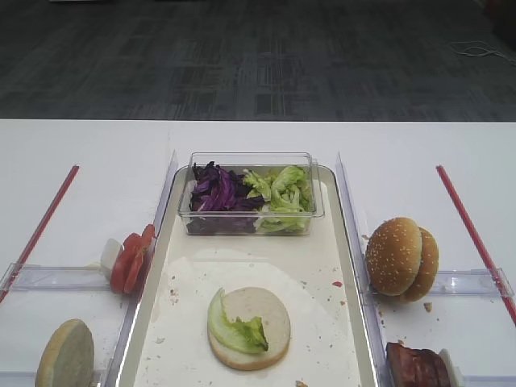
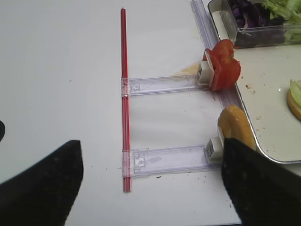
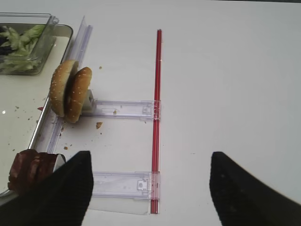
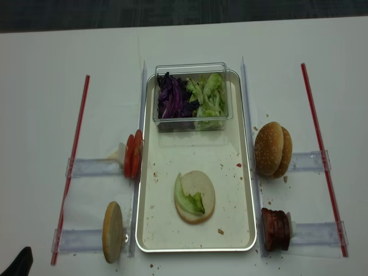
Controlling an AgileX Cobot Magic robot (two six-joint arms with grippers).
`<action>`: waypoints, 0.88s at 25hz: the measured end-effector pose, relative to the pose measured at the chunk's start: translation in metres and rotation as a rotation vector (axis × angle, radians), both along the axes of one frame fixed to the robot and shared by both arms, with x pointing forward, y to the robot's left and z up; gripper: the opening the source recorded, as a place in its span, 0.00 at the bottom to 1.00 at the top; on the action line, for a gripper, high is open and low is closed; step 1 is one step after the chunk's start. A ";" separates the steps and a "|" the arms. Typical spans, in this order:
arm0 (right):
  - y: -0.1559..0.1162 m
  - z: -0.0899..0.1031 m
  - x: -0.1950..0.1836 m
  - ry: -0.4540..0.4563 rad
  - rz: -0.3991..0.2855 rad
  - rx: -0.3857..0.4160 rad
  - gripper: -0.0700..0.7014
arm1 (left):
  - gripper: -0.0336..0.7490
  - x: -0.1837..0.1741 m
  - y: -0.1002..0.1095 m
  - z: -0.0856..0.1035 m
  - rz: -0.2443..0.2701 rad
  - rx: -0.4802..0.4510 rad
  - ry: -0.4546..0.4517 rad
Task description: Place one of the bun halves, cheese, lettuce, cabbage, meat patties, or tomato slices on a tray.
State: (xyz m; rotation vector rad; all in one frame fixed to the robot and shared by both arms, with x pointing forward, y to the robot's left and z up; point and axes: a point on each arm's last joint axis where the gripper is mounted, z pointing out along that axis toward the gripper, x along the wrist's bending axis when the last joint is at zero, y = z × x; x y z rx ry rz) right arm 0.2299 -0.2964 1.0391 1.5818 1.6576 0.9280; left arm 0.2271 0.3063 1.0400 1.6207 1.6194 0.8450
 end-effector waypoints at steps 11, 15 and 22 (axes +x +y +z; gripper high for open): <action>0.000 0.000 0.000 0.000 -0.013 0.000 0.78 | 0.78 0.000 0.000 0.000 0.000 0.000 0.000; 0.000 0.000 0.000 0.000 -0.013 0.000 0.78 | 0.78 0.000 0.000 0.000 0.000 0.000 0.000; 0.000 0.000 0.000 0.000 -0.014 0.002 0.78 | 0.78 0.000 0.000 0.000 0.000 0.000 0.000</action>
